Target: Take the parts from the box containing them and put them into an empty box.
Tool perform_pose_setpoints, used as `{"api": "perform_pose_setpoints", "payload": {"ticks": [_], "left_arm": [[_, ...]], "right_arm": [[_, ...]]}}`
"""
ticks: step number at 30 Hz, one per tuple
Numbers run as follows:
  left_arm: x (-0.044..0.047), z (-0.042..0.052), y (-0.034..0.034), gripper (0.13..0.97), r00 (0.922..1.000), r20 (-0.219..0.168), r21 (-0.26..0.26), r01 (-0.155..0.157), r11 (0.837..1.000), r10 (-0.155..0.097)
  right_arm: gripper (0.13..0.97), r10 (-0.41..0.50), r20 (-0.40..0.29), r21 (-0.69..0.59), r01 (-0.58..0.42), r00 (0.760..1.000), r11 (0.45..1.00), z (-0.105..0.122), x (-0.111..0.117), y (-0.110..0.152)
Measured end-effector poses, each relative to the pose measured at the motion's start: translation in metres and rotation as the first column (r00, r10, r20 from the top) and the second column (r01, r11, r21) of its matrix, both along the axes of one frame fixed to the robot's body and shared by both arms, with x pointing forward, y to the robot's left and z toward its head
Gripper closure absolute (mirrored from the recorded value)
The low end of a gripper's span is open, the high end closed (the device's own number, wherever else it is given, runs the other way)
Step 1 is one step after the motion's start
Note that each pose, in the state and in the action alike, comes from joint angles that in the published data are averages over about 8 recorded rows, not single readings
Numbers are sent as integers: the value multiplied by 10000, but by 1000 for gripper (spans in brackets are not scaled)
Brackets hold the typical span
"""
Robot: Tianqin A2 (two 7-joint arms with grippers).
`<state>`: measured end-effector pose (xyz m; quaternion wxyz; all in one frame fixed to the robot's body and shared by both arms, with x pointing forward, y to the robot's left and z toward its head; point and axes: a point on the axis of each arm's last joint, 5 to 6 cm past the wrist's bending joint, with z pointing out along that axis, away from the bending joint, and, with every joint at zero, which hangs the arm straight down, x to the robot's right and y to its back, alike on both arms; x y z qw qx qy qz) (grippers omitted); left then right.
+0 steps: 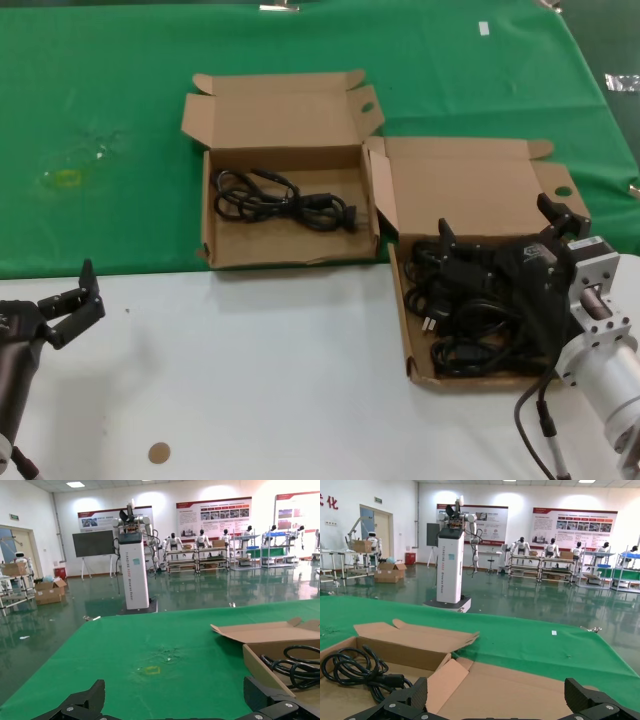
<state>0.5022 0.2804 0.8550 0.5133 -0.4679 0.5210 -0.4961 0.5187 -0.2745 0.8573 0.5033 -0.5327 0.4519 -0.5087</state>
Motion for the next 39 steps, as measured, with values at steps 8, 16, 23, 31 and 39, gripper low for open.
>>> {"api": "perform_pose_setpoints", "payload": {"ticks": [8,16,23,31,39], "left_arm": [[0,0,0,132,10000,0,0,0,10000,0],[0,0,0,132,10000,0,0,0,10000,0],[0,0,0,132,10000,0,0,0,10000,0],[0,0,0,132,10000,0,0,0,10000,0],[0,0,0,132,10000,0,0,0,10000,0]], "right_arm": [[130,0,0,0,0,10000,10000,0,0,0],[130,0,0,0,0,10000,10000,0,0,0],[130,0,0,0,0,10000,10000,0,0,0],[130,0,0,0,0,10000,10000,0,0,0],[130,0,0,0,0,10000,10000,0,0,0]]}}
